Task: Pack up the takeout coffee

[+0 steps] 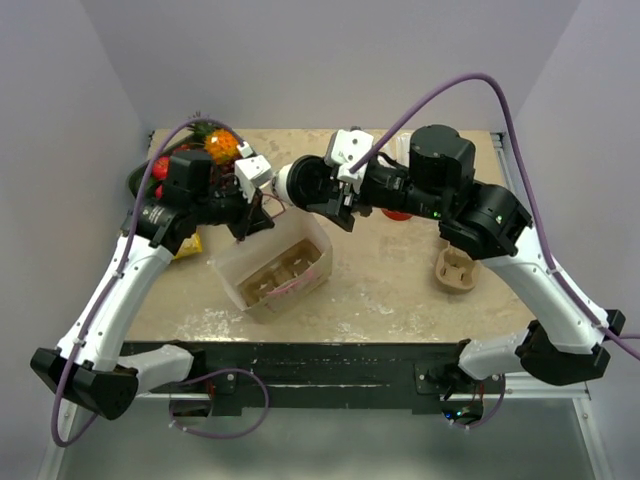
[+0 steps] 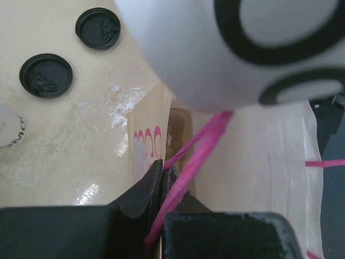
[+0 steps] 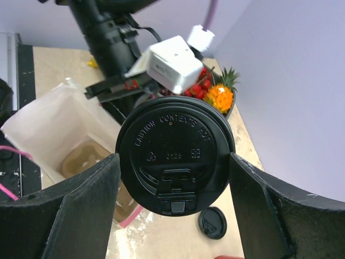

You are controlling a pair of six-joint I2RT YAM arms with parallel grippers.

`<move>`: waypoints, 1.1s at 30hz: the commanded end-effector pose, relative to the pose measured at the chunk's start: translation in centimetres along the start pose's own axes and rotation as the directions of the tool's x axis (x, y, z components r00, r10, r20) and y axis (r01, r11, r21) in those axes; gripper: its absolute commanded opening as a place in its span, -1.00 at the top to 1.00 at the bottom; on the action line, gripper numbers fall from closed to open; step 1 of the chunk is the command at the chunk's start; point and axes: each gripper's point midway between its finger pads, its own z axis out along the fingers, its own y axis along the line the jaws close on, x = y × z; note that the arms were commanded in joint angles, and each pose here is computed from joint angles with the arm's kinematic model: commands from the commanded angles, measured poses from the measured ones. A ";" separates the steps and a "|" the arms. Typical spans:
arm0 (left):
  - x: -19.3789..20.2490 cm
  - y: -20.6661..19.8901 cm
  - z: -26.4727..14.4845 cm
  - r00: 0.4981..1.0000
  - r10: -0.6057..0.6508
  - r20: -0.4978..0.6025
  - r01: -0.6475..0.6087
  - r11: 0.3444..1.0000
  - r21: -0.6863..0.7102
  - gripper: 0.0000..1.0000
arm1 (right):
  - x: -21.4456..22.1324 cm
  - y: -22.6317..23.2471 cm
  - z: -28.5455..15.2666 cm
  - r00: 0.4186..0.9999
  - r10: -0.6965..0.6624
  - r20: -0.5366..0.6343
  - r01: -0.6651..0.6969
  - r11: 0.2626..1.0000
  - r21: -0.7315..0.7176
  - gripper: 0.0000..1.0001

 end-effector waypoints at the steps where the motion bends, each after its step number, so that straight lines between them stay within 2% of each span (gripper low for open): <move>1: -2.5 0.3 0.3 0.987 0.163 -0.014 -0.163 0.985 -0.051 1.00 | -2.0 1.7 -1.3 0.996 -0.054 0.071 0.060 0.993 -0.100 1.00; 5: -3.9 0.3 0.9 0.988 0.151 -0.034 -0.152 0.988 -0.024 1.00 | -2.1 2.4 -2.6 0.992 -0.107 0.072 0.115 0.985 -0.125 1.00; 9: -4.3 0.5 2.1 0.991 0.130 -0.039 -0.129 0.992 0.008 1.00 | -1.5 1.9 -4.3 0.993 -0.119 0.028 0.121 0.989 -0.085 1.00; 13: -4.5 0.7 2.8 0.993 0.109 -0.035 -0.109 0.994 0.012 1.00 | -1.7 1.9 -5.2 0.994 -0.104 0.036 0.107 0.992 -0.069 1.00; 19: -5.8 0.9 2.9 0.988 0.152 -0.016 -0.153 0.988 -0.021 1.00 | -1.7 3.2 -4.8 0.986 -0.156 0.054 0.162 0.974 -0.158 1.00; 25: -7.5 -0.6 2.8 0.976 0.215 0.036 -0.216 0.976 0.024 1.00 | 0.6 5.9 -1.6 0.983 -0.184 0.022 0.180 0.925 -0.335 1.00; 29: -7.2 -2.3 3.0 0.974 0.221 0.047 -0.224 0.972 0.065 1.00 | 1.0 7.2 1.4 0.976 -0.210 0.052 0.215 0.911 -0.352 1.00; 33: -6.0 -2.7 3.4 0.979 0.206 0.012 -0.206 0.976 0.070 1.00 | 1.7 8.9 3.5 0.966 -0.244 0.083 0.256 0.882 -0.396 1.00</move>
